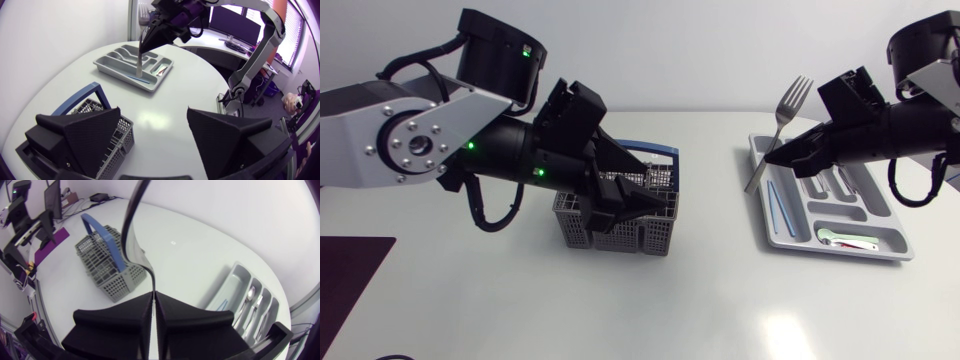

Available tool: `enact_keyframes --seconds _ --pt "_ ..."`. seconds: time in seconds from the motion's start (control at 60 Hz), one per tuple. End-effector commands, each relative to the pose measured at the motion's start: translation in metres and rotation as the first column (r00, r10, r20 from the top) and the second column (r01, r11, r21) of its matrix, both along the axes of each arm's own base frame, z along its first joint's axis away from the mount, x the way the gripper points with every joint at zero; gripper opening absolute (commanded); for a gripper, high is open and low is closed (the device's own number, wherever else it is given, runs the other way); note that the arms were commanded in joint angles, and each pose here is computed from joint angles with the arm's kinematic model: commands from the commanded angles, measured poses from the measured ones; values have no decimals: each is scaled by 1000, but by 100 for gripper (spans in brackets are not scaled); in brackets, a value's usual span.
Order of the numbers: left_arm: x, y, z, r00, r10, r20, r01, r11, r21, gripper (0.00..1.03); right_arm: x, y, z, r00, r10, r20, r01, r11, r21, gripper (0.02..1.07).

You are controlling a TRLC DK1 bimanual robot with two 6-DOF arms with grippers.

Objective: Unload the cutlery basket into the drawer organizer.

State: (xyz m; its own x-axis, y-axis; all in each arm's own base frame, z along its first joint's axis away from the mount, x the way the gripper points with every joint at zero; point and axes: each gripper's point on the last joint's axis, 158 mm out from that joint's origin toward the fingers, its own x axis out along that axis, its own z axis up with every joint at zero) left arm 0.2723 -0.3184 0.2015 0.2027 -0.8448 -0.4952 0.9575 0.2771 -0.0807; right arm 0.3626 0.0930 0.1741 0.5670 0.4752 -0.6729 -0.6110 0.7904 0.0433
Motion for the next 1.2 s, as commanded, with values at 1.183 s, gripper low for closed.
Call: enact_keyframes --seconds 1.183 --pt "-12 27 8 995 58 84 -60 998 21 98 141 -166 -52 751 -660 8 633 717 -291 7"
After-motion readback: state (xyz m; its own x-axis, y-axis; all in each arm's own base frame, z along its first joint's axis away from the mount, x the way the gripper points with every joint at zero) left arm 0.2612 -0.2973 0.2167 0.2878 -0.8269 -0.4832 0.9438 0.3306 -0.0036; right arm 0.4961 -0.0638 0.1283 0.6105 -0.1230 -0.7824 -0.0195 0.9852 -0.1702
